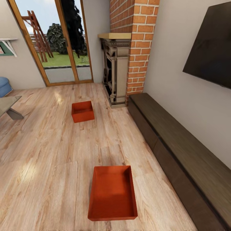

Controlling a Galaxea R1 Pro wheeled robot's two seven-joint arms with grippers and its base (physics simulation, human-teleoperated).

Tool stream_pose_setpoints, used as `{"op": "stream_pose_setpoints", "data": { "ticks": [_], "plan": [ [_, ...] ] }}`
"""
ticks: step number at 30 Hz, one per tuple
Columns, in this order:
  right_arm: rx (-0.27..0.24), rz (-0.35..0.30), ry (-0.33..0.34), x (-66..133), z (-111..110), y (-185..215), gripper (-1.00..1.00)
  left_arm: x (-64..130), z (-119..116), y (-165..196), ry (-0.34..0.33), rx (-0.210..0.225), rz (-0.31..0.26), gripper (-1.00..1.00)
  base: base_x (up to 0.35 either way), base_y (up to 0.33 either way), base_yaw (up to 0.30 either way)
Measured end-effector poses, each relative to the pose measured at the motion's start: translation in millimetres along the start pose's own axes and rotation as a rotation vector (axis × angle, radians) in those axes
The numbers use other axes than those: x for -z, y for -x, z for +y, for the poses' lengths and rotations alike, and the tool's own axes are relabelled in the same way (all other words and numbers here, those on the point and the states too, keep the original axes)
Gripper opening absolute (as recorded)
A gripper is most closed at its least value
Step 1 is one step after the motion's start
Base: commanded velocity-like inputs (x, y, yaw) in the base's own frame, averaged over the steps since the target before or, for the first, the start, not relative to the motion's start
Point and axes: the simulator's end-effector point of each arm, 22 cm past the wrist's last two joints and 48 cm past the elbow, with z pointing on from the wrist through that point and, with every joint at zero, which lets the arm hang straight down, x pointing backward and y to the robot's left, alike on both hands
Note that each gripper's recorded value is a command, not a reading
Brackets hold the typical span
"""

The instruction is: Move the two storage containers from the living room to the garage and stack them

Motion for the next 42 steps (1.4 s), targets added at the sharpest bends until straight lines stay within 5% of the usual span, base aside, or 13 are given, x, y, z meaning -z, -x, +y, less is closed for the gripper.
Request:
{"op": "stream_pose_setpoints", "data": {
  "ticks": [42],
  "plan": [
    [-0.005, 0.042, 0.011, -0.9, 5, -17, 1.00, 0.4, 5, -17, 0.012, -0.001, 0.044, 1.00, 0.000, 0.000, 0.011]
  ]
}}
